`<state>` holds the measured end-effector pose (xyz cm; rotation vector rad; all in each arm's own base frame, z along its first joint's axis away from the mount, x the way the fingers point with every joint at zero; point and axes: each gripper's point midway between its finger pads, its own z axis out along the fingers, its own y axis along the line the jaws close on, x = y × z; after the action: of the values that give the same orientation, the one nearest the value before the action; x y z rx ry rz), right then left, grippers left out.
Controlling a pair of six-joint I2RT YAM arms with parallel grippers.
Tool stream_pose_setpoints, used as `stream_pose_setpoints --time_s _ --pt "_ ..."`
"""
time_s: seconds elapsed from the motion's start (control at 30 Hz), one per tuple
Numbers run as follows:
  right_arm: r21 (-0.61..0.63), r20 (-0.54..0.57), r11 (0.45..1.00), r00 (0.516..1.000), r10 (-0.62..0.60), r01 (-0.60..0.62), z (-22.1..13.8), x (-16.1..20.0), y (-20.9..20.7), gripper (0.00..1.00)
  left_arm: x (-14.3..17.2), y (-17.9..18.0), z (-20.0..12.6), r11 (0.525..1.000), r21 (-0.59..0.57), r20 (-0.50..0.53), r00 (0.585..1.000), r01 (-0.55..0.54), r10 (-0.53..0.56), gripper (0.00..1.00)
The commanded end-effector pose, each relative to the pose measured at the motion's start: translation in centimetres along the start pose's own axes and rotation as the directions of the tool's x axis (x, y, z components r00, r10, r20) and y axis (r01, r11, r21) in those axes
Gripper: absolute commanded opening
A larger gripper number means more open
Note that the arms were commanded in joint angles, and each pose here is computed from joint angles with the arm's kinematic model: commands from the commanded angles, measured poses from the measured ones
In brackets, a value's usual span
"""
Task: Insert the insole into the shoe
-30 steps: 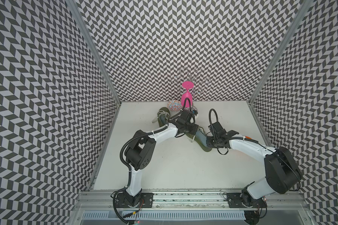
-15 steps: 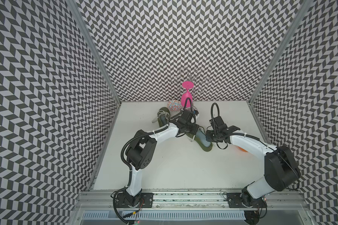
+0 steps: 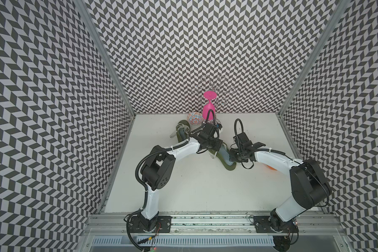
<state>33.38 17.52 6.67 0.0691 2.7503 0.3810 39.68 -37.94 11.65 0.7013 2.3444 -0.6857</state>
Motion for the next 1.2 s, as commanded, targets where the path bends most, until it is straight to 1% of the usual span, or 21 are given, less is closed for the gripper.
stream_pose_setpoints --time_s 0.0,0.13,0.27,0.4,0.47,0.6,0.77,0.87,0.97,1.07,1.13,1.17 --pt "-0.095 0.015 0.995 1.0 0.012 -0.01 -0.2 -0.9 2.3 0.01 -0.9 -2.1 0.2 0.998 0.058 0.015 1.0 0.019 -0.02 0.0" --pt "-0.115 -0.014 0.993 1.0 0.025 -0.026 0.7 -0.2 3.0 0.01 -1.0 -2.7 0.1 0.993 0.094 0.009 0.998 0.068 -0.069 0.0" --pt "-0.138 0.029 0.989 0.998 0.051 -0.046 -0.3 -1.3 3.7 0.01 -0.6 -2.9 0.1 0.988 0.111 -0.013 0.994 0.111 -0.11 0.0" --pt "-0.168 0.052 0.985 0.998 0.044 -0.035 -0.7 -2.3 4.7 0.01 0.1 -3.4 0.0 0.97 0.146 -0.05 0.981 0.192 -0.187 0.0" --pt "-0.159 0.036 0.987 0.998 0.042 -0.036 0.0 -1.8 4.6 0.01 0.3 -3.3 -0.2 0.962 0.145 -0.056 0.973 0.232 -0.226 0.0" --pt "-0.156 -0.006 0.986 0.998 0.056 -0.056 1.8 0.6 4.0 0.01 0.5 -2.8 -0.6 0.941 0.143 -0.06 0.952 0.305 -0.3 0.0" --pt "-0.082 -0.033 0.995 0.998 0.05 -0.053 4.1 2.7 2.0 0.01 1.2 -3.2 -0.7 0.922 0.171 -0.081 0.938 0.347 -0.338 0.0" --pt "-0.022 -0.053 0.999 0.998 0.035 -0.036 4.7 3.1 1.0 0.01 1.2 -3.1 -0.8 0.923 0.163 -0.084 0.937 0.35 -0.34 0.0" --pt "-0.016 -0.042 1.0 0.999 0.021 -0.021 3.5 2.3 1.3 0.09 0.9 -2.7 -1.0 0.935 0.129 -0.068 0.944 0.33 -0.324 0.0" --pt "-0.039 0.001 0.999 1.0 0.01 -0.01 1.2 0.5 2.5 0.27 0.7 -1.6 -1.0 0.952 0.067 -0.046 0.954 0.299 -0.297 0.0" --pt "-0.049 0.03 0.999 1.0 0.004 -0.002 -0.5 -0.9 3.2 0.4 0.7 -1.0 -1.0 0.965 0.032 -0.039 0.965 0.262 -0.261 0.0" --pt "-0.052 0.039 0.999 0.999 -0.001 0.003 -1.2 -1.3 3.5 0.43 0.6 -0.8 -0.9 0.97 0.018 -0.035 0.969 0.244 -0.243 0.0"
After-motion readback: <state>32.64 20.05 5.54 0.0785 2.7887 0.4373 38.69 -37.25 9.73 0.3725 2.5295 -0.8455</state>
